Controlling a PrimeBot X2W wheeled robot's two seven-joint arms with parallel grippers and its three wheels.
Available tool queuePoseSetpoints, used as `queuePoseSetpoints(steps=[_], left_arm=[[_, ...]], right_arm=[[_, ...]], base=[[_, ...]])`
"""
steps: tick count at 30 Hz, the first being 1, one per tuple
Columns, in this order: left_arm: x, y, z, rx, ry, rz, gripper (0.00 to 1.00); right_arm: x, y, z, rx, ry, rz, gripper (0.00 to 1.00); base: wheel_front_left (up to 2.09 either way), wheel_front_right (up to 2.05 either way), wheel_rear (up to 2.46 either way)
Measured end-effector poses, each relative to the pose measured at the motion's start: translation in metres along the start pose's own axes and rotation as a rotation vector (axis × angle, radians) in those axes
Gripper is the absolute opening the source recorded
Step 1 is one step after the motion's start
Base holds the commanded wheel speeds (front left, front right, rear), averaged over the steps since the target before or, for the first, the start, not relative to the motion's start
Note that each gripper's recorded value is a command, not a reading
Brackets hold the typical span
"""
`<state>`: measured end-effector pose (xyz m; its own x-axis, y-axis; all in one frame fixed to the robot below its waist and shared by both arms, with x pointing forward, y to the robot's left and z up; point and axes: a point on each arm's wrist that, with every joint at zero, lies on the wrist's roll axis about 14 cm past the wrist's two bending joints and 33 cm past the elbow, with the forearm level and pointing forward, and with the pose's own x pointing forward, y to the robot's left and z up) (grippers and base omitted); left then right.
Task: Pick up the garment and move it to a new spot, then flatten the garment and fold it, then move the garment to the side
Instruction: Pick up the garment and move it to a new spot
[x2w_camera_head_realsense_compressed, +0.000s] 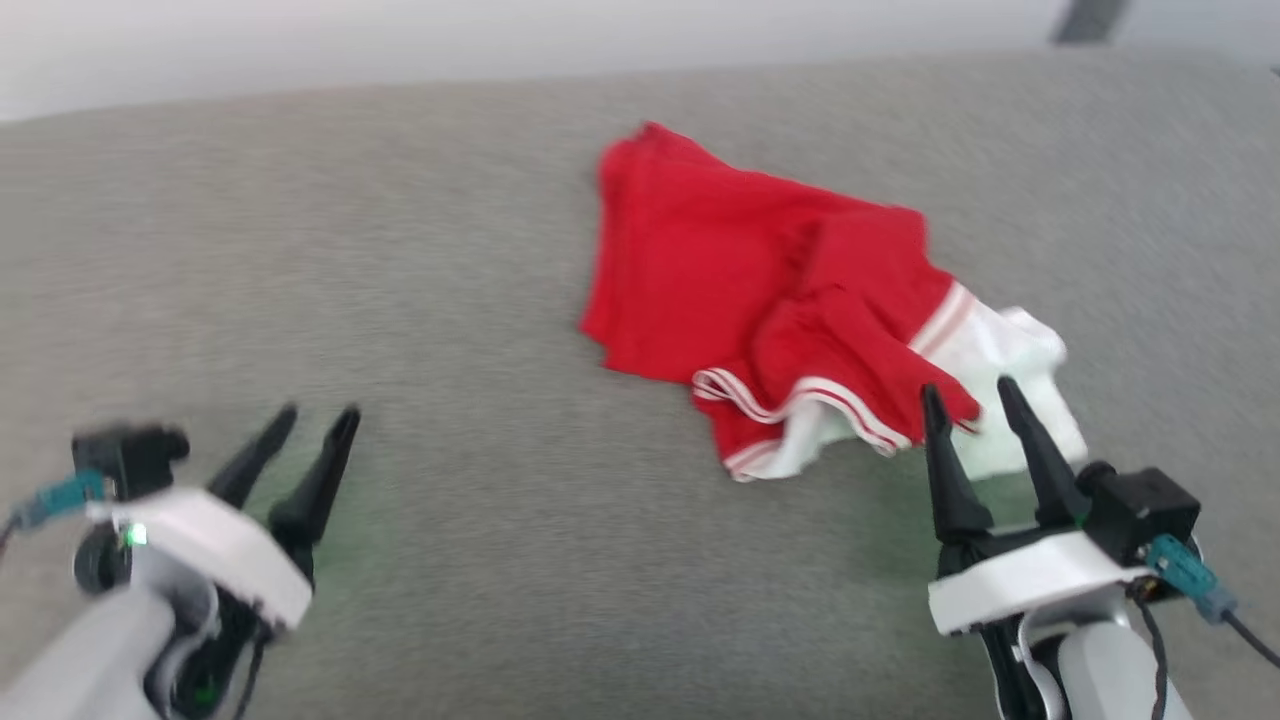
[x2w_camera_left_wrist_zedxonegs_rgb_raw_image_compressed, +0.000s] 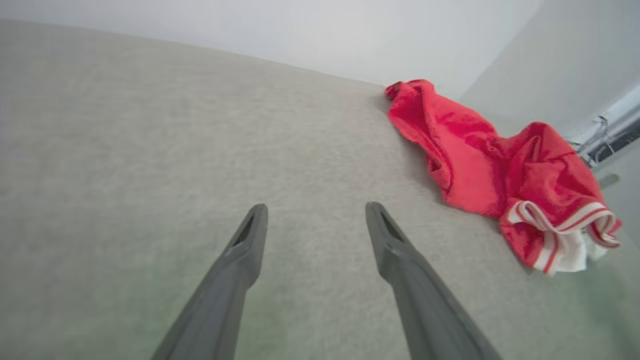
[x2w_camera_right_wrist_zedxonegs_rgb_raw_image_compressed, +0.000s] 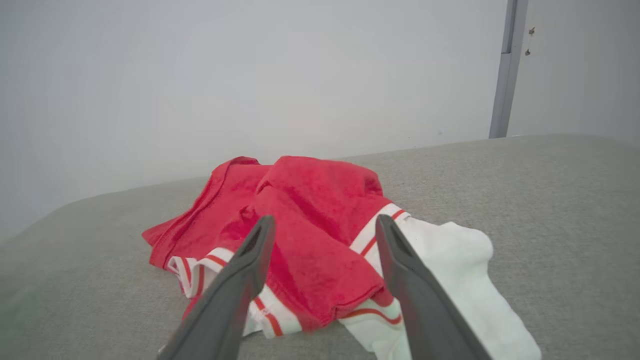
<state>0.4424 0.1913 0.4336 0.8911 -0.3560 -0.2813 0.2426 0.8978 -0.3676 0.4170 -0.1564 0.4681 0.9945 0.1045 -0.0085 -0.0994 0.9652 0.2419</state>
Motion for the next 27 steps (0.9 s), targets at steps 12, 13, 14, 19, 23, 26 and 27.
queuePoseSetpoints(steps=[12, 13, 14, 19, 23, 26, 27], left_arm=[[-0.134, 0.055, -0.018, -0.025, -0.154, 0.314, 1.00], [-0.141, 0.055, -0.018, -0.016, -0.167, 0.325, 1.00], [-0.147, 0.055, -0.018, -0.014, -0.184, 0.337, 1.00], [-0.171, 0.053, 0.001, 0.060, -0.290, 0.377, 1.00], [-0.181, 0.046, 0.023, 0.133, -0.380, 0.397, 1.00], [-0.183, 0.035, 0.035, 0.190, -0.423, 0.388, 1.00], [-0.183, 0.031, 0.038, 0.214, -0.430, 0.382, 1.00]], right_arm=[[-0.015, 0.038, 0.005, -0.025, -0.006, 0.102, 1.00], [-0.017, 0.038, 0.007, -0.031, -0.010, 0.103, 1.00], [-0.018, 0.038, 0.009, -0.037, -0.014, 0.104, 1.00], [-0.020, 0.036, 0.019, -0.056, -0.043, 0.098, 1.00], [-0.019, 0.032, 0.025, -0.052, -0.063, 0.086, 1.00], [-0.019, 0.031, 0.031, -0.049, -0.083, 0.082, 1.00], [-0.018, 0.031, 0.033, -0.048, -0.090, 0.080, 1.00]], base=[[0.00, 0.00, 0.00], [0.00, 0.00, 0.00], [0.00, 0.00, 0.00], [0.00, 0.00, 0.00], [0.00, 0.00, 0.00], [0.00, 0.00, 0.00], [0.00, 0.00, 0.00]])
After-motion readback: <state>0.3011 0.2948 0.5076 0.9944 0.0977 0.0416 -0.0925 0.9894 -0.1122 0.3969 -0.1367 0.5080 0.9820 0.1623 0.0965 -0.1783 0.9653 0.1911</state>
